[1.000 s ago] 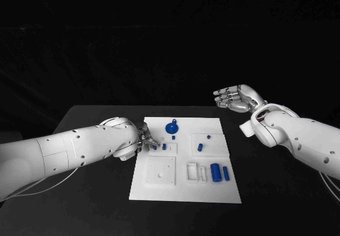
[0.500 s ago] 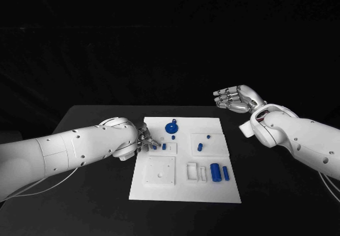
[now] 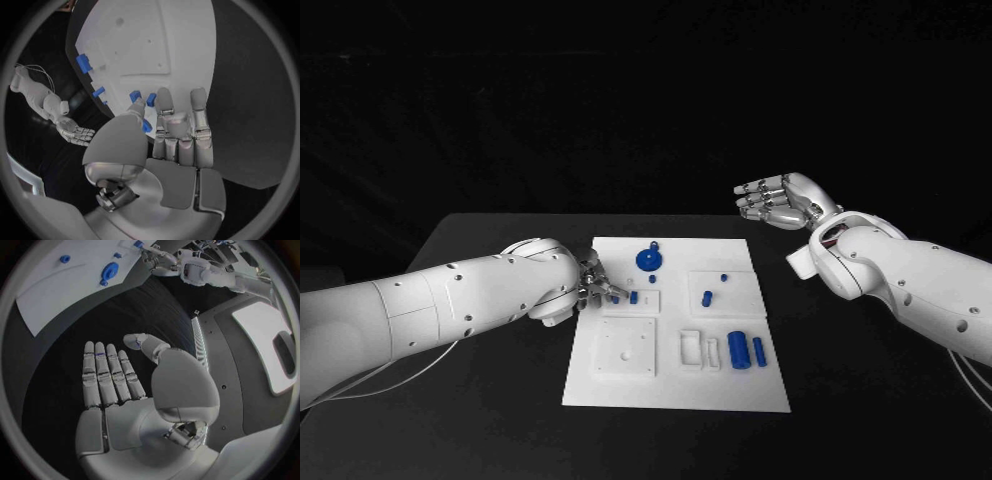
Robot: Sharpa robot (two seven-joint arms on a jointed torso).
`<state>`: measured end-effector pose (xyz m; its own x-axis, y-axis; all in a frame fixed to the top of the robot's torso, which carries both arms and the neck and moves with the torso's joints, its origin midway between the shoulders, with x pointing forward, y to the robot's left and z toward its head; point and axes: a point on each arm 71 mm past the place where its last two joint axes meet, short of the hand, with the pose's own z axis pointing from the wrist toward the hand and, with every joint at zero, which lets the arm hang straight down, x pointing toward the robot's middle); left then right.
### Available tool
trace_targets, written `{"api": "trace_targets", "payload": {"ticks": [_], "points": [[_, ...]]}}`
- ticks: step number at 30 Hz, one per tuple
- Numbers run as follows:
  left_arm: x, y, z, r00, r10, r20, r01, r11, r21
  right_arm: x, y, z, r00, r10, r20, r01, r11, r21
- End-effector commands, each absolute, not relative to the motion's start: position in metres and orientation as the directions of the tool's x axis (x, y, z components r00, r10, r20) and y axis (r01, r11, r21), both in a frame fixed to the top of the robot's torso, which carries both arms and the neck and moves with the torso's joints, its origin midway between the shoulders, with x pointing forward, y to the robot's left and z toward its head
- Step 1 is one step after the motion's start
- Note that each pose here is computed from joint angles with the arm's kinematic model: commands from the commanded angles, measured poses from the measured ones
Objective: Assemble the parts on the task board
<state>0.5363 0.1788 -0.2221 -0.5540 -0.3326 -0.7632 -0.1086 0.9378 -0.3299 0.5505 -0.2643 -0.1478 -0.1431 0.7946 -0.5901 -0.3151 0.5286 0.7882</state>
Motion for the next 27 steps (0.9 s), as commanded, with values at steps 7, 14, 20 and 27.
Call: {"api": "trace_targets", "payload": {"ticks": [7,14,20,27], "points": [[0.538,0.184,-0.222,-0.537,-0.353,-0.766,-0.122,0.931,-0.344,0.55,-0.263,-0.149,-0.156,0.792,-0.59,-0.319,0.525,0.789],[0.537,0.188,-0.221,-0.536,-0.385,-0.751,-0.142,0.918,-0.369,0.55,-0.264,-0.151,-0.157,0.792,-0.59,-0.317,0.525,0.79],[0.536,0.19,-0.216,-0.543,-0.46,-0.702,-0.175,0.88,-0.442,0.549,-0.264,-0.152,-0.156,0.792,-0.59,-0.315,0.526,0.79],[0.537,0.185,-0.198,-0.512,-0.594,-0.621,-0.183,0.781,-0.597,0.55,-0.265,-0.152,-0.156,0.792,-0.59,-0.313,0.527,0.79]]}}
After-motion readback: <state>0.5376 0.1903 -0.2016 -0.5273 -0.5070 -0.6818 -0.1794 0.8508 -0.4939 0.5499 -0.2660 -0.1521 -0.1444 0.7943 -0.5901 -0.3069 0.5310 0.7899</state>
